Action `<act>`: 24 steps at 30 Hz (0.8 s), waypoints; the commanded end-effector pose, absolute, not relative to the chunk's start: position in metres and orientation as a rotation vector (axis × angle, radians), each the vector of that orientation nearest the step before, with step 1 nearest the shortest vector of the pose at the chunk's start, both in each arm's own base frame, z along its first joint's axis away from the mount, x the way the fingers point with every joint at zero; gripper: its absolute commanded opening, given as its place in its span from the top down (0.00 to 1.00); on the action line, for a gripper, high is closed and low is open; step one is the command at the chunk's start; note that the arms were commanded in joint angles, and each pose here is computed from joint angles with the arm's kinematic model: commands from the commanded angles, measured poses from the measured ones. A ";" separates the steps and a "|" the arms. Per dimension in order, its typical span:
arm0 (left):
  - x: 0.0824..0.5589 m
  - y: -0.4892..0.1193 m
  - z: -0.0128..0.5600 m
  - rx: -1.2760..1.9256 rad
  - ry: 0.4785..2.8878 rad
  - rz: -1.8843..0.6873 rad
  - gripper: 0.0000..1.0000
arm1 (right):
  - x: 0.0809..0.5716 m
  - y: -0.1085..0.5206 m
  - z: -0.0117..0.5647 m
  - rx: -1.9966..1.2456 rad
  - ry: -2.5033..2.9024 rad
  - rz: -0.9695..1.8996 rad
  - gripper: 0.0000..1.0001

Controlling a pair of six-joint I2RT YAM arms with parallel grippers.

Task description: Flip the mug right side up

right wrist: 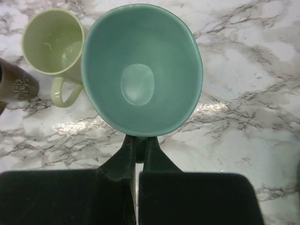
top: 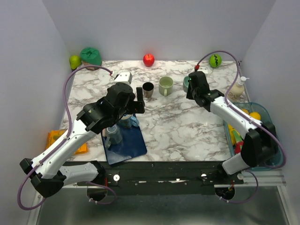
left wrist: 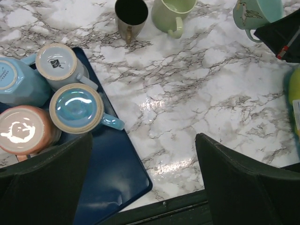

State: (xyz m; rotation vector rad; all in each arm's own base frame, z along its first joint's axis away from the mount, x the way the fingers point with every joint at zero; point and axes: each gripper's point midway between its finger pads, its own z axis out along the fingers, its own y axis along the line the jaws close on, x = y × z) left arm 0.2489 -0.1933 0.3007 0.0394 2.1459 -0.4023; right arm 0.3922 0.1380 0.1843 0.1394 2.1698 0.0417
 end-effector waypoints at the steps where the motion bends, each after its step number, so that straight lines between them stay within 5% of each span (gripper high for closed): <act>1: 0.251 -0.178 0.283 0.023 2.191 -0.305 0.01 | 0.434 0.163 0.174 0.039 2.125 0.108 0.99; 19: 0.249 -0.167 0.232 -0.039 2.312 -0.266 0.01 | 0.486 0.170 0.068 0.006 2.324 -0.055 0.99; 24: 0.249 -0.170 0.215 -0.050 2.352 -0.271 0.01 | 0.477 0.165 0.054 0.021 2.370 -0.092 0.80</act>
